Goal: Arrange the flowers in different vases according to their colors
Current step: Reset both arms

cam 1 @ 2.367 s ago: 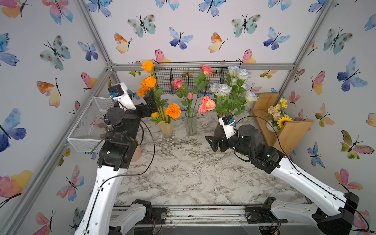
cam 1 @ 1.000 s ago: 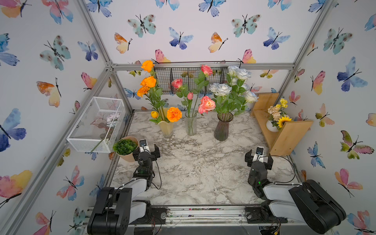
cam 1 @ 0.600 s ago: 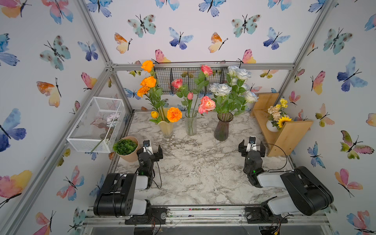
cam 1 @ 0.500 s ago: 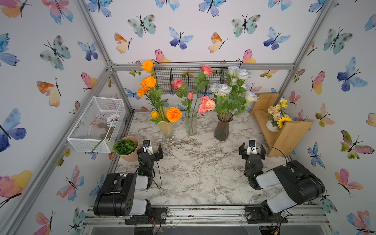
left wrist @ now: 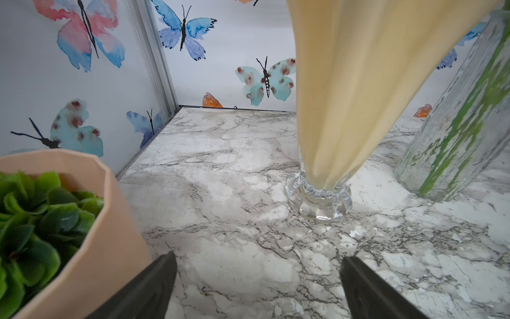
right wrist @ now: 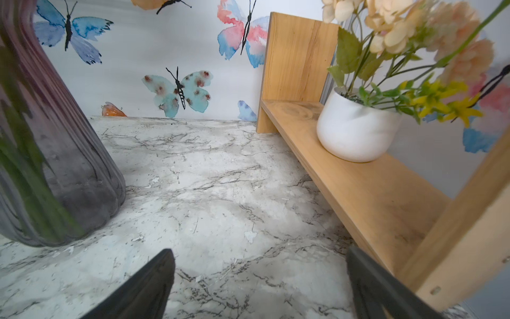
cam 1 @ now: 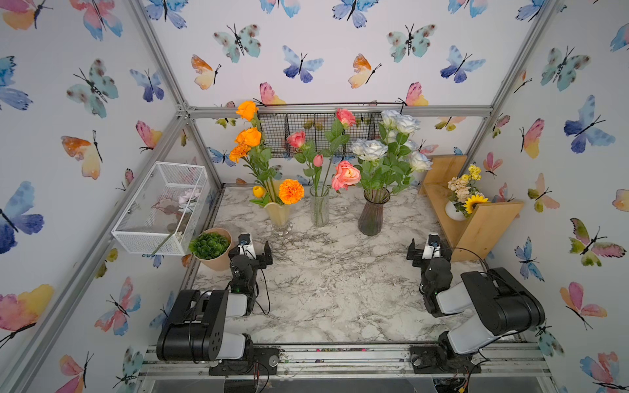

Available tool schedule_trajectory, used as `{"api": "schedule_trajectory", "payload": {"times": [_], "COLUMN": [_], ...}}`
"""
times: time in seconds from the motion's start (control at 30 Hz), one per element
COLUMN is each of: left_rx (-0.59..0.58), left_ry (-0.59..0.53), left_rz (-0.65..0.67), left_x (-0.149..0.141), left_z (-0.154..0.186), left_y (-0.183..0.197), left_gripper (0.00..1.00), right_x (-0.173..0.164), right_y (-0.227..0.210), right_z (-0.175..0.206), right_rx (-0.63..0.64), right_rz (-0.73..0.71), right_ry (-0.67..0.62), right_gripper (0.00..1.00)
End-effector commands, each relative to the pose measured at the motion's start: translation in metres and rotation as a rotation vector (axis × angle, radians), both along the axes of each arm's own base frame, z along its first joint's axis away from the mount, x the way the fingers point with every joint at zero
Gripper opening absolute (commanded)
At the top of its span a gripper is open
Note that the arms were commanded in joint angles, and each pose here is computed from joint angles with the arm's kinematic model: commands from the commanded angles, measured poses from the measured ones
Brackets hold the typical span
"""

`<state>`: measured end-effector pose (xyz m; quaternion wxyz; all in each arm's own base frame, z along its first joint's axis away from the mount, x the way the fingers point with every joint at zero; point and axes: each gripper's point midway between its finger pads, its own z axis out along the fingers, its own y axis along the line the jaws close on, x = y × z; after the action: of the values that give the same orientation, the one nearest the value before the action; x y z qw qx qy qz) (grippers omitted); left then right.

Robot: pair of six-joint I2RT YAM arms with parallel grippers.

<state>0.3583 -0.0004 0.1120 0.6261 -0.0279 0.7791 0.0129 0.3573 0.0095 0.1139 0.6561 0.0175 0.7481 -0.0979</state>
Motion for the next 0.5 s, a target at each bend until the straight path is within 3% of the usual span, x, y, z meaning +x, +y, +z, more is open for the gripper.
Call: {"api": "schedule_trajectory", "payload": {"times": [0.0,0.13,0.47], "left_rx": [-0.003,-0.003,-0.002], "left_ry": [-0.017,-0.016,-0.014], "left_rz": [0.038,0.039,0.039], "left_x": [0.0023,0.0024,0.0029], "left_z": [0.0059,0.0055,0.0053], "left_y": [0.007,0.0072,0.0074], "left_gripper": [0.99,0.99,0.99], "right_x": [0.0015,0.0031,0.0029], "right_y": [0.0028,0.002,0.0017], "right_z": [0.0073,0.0002,0.0015], "right_rx": [0.018,0.026,0.021], "right_rz": [0.023,0.013,0.013], "right_ry": [-0.045,0.009,0.0], "right_gripper": [0.99,0.99,0.99]}}
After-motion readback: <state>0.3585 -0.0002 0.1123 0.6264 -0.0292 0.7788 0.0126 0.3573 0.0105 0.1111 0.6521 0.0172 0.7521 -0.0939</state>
